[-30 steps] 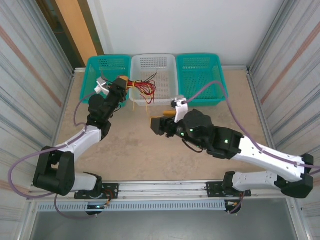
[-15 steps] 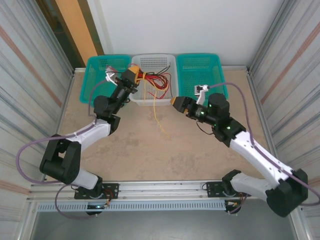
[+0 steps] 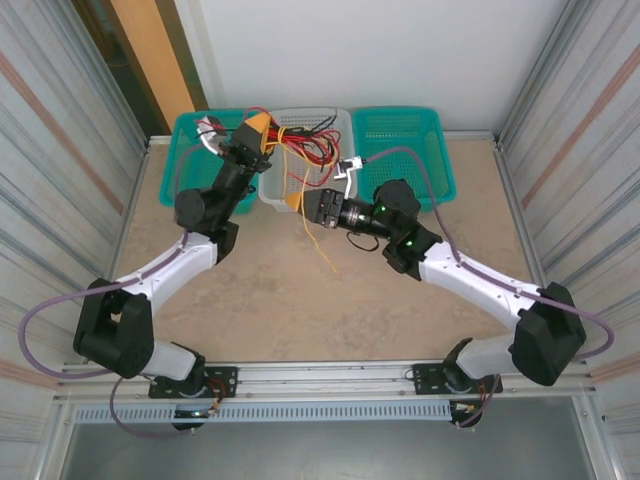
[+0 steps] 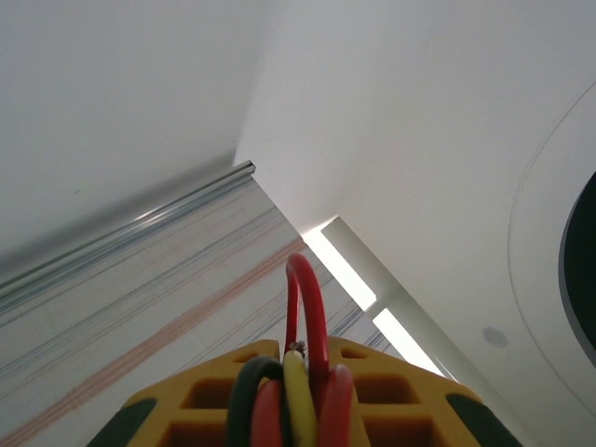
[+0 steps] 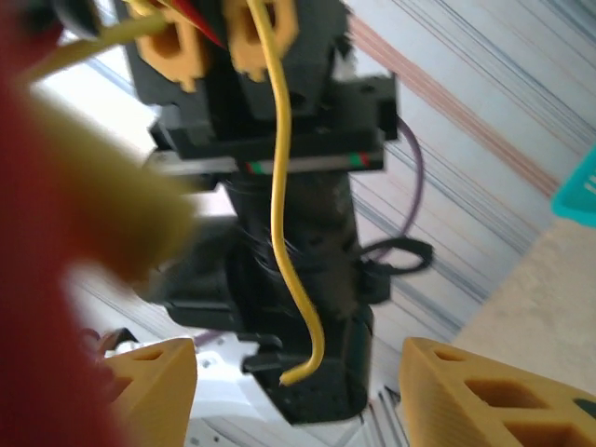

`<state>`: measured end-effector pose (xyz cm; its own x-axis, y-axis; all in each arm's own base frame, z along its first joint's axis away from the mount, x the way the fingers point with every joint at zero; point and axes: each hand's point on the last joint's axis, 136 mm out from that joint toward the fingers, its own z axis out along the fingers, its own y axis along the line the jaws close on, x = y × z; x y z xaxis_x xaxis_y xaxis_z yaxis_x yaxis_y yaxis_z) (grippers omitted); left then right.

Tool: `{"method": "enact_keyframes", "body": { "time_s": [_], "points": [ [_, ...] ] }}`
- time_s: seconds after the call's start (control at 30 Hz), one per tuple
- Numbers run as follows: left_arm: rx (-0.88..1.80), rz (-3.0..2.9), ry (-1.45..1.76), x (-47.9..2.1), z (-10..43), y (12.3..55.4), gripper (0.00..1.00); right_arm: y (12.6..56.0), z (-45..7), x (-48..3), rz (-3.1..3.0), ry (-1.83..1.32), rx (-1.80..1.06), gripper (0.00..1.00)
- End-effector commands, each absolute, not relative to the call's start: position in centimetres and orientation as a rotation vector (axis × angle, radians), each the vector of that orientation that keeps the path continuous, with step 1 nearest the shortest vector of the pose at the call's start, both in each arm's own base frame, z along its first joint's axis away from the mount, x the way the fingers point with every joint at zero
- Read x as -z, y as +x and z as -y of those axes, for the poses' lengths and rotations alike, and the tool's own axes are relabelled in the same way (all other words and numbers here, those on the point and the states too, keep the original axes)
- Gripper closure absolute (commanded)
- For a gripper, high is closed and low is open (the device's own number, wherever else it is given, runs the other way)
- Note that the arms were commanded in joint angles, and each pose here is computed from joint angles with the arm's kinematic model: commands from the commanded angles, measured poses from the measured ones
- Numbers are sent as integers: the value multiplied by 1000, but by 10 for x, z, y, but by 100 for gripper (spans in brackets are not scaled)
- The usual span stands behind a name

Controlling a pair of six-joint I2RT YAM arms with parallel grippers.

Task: Untangle the cables

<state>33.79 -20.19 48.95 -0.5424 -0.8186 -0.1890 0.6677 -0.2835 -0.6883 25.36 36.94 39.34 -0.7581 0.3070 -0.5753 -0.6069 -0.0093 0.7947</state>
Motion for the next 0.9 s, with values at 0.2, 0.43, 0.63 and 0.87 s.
{"method": "enact_keyframes", "body": {
  "time_s": [0.2, 0.43, 0.63, 0.87],
  "points": [
    [1964, -778, -176, -527, 188, 310, 100, 251, -395, -412, -1530, -359, -1934, 60],
    [1962, -770, -170, -530, 187, 309, 100, 253, -391, -392, -1593, -319, -1892, 87],
    [1971, -776, -175, -529, 186, 311, 100, 260, -387, -372, -1655, -273, -1841, 100],
    [2003, -798, -154, -527, 187, 305, 100, 291, -352, -326, -1737, -100, -1739, 100]
  ]
}}
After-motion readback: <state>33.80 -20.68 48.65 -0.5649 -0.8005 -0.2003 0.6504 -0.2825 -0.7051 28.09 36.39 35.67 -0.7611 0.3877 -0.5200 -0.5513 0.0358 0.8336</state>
